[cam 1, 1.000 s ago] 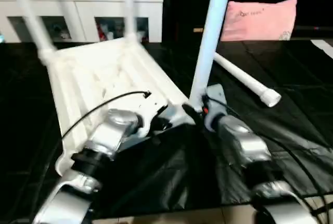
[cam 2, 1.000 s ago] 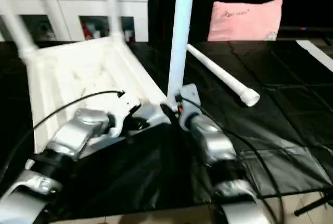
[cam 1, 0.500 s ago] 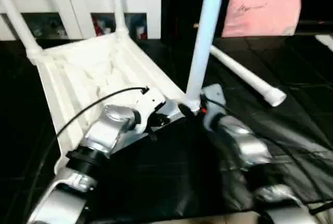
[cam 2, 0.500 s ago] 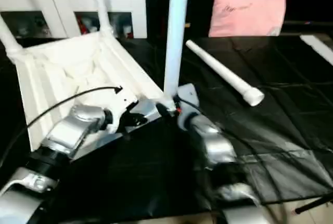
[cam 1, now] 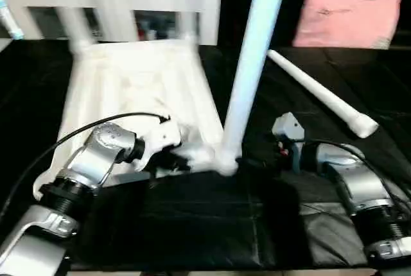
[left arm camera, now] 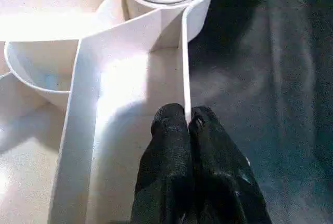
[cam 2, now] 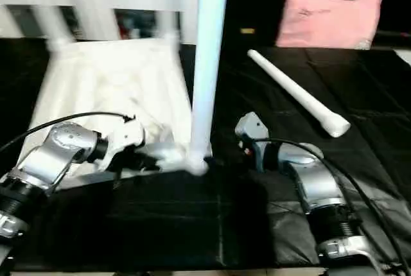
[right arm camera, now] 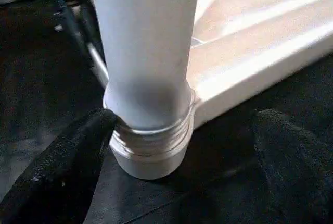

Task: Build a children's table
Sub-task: Rotate leg to tighten

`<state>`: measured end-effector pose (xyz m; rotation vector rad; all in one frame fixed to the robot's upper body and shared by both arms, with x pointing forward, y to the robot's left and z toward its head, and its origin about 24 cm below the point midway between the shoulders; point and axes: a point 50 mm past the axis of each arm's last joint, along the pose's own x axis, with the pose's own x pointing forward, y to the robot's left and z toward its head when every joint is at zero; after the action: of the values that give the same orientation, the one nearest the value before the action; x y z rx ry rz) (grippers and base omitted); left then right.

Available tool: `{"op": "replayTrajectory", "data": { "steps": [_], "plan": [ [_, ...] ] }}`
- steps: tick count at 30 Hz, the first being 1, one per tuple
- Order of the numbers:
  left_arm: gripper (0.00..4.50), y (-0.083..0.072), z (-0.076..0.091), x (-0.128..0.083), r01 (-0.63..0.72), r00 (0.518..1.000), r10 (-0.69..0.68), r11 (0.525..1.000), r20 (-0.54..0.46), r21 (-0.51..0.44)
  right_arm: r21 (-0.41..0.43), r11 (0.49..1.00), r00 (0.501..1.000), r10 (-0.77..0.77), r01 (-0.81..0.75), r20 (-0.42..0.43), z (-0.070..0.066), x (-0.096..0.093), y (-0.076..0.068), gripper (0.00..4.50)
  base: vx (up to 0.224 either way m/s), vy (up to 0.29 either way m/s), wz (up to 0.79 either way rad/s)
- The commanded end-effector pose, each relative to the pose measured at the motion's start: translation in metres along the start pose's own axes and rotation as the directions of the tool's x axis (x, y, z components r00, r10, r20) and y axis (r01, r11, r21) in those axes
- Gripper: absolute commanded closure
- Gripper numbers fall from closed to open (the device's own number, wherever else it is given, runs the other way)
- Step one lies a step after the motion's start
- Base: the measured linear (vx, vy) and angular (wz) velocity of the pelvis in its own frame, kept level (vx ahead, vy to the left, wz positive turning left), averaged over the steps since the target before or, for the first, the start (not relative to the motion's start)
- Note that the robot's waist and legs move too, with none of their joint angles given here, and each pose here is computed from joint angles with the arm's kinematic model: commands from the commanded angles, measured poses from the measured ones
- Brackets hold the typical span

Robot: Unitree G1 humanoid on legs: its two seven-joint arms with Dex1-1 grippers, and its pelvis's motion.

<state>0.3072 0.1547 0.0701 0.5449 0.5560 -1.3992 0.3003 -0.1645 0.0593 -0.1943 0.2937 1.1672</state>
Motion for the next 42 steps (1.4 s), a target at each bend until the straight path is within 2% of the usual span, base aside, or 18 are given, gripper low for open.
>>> {"op": "replayTrajectory", "data": {
  "steps": [1, 6, 9, 11, 13, 14, 17, 25, 29, 35, 39, 40, 42],
  "plan": [
    [4.50, -0.009, 0.009, 0.010, 0.133, 0.991, -0.133, 0.987, -0.005, 0.087, -0.048, 0.997, 0.998, 0.060, -0.060, -0.006, 0.004, -0.002, 0.001, 0.03, 0.000, 0.000, 0.00],
    [4.50, -0.011, 0.011, 0.011, 0.178, 0.984, -0.177, 0.976, -0.022, 0.122, -0.059, 0.977, 0.979, 0.204, -0.205, -0.010, 0.005, 0.004, 0.009, 0.03, 0.000, 0.000, 0.00],
    [4.50, -0.013, 0.012, 0.012, 0.195, 0.981, -0.193, 0.972, -0.027, 0.132, -0.051, 0.971, 0.973, 0.232, -0.232, -0.014, 0.006, 0.008, 0.009, 0.03, 0.000, 0.000, 0.00],
    [4.50, -0.014, 0.013, 0.013, 0.211, 0.977, -0.209, 0.967, -0.030, 0.142, -0.042, 0.965, 0.966, 0.258, -0.259, -0.016, 0.006, 0.011, 0.008, 0.39, 0.000, 0.000, 0.00],
    [4.50, -0.015, 0.013, 0.014, 0.219, 0.976, -0.217, 0.964, -0.032, 0.148, -0.043, 0.960, 0.961, 0.277, -0.277, -0.012, 0.007, 0.013, 0.008, 0.42, 0.000, 0.000, 0.00],
    [4.50, -0.014, 0.014, 0.014, 0.221, 0.975, -0.218, 0.964, -0.033, 0.150, -0.038, 0.957, 0.958, 0.286, -0.287, -0.018, 0.007, 0.013, 0.008, 0.68, 0.000, 0.000, 0.00],
    [4.50, -0.013, 0.014, 0.013, 0.221, 0.975, -0.218, 0.963, -0.037, 0.155, -0.020, 0.944, 0.943, 0.328, -0.330, -0.054, 0.005, 0.012, 0.007, 0.79, 0.000, 0.000, 0.00],
    [4.50, -0.014, 0.013, 0.013, 0.220, 0.976, -0.217, 0.963, -0.037, 0.157, -0.018, 0.934, 0.933, 0.354, -0.356, -0.069, 0.002, 0.011, 0.006, 1.57, 0.000, 0.000, 0.00],
    [4.50, -0.014, 0.011, 0.013, 0.215, 0.977, -0.212, 0.964, -0.037, 0.154, -0.018, 0.929, 0.927, 0.367, -0.370, -0.077, 0.000, 0.011, 0.007, 1.78, 0.000, 0.000, 0.00],
    [4.50, -0.013, 0.010, 0.013, 0.197, 0.980, -0.194, 0.970, -0.033, 0.144, -0.009, 0.925, 0.923, 0.378, -0.380, -0.072, -0.002, 0.014, 0.009, 1.85, 0.000, 0.000, 0.00],
    [4.50, -0.004, 0.014, 0.016, 0.064, 0.996, -0.067, 0.997, 0.061, 0.050, 0.041, 0.961, 0.962, 0.273, -0.272, -0.013, -0.008, 0.019, 0.011, 1.85, 0.000, 0.000, 0.00],
    [4.50, -0.001, 0.018, 0.019, 0.013, 0.994, -0.013, 1.000, 0.108, -0.004, 0.095, 0.981, 0.985, 0.173, -0.171, -0.010, -0.014, 0.024, 0.008, 1.85, 0.000, 0.000, 0.00],
    [4.50, 0.003, 0.024, 0.022, -0.048, 0.986, 0.059, 0.997, 0.156, -0.068, 0.131, 0.991, 1.000, 0.026, -0.023, -0.016, -0.021, 0.033, 0.005, 1.85, 0.000, 0.000, 0.00]
  ]
}}
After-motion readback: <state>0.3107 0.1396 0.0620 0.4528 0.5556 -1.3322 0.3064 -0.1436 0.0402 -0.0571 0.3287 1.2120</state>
